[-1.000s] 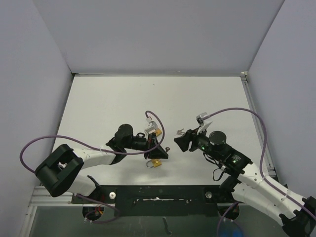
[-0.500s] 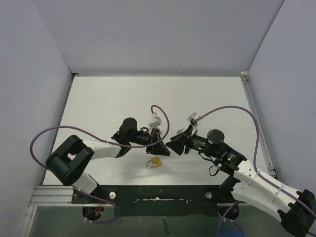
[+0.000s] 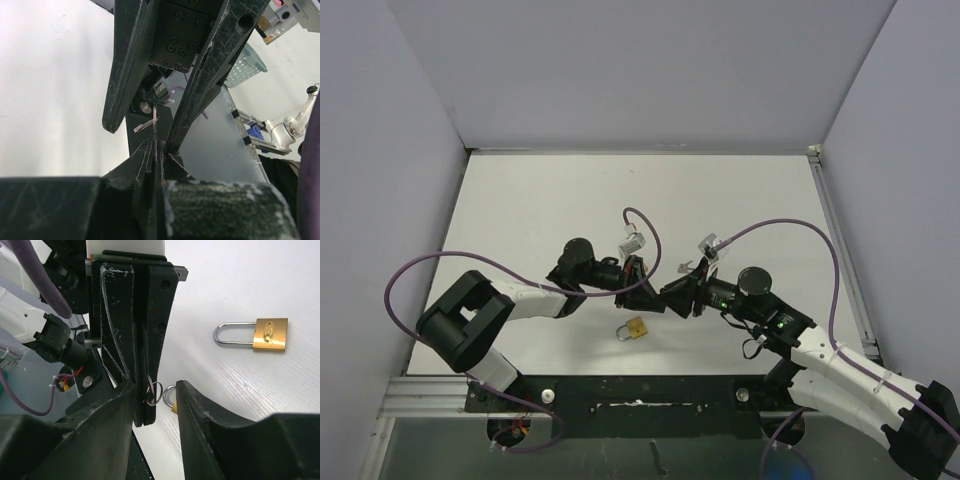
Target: Unlock with the key
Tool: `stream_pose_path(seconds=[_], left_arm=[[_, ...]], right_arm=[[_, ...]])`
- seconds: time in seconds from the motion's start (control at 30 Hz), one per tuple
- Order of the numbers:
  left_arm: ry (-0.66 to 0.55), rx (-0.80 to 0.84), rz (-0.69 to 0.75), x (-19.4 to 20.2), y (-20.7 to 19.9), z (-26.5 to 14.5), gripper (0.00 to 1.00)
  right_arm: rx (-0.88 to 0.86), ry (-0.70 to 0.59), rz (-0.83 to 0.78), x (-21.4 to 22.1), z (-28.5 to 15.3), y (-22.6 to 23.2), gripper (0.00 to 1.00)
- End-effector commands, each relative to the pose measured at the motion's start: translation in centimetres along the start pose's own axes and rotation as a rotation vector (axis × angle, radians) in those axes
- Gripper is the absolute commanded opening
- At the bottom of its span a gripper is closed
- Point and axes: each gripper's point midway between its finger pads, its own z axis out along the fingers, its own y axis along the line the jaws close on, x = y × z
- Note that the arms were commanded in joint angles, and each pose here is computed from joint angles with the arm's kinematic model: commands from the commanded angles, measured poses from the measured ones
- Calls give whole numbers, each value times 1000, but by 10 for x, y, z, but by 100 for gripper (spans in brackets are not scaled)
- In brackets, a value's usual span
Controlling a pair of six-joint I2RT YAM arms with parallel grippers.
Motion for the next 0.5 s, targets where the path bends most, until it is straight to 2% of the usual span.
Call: stream_pose_path(seconds=[0.0,0.47], left_arm=[[-27,55,95,-17,-14,3,0],[-25,64,95,-12,-16,2,0]], right_arm=[[-35,-56,-31,-16,3,7,37],[-40,-47,-22,-16,11,5,9]])
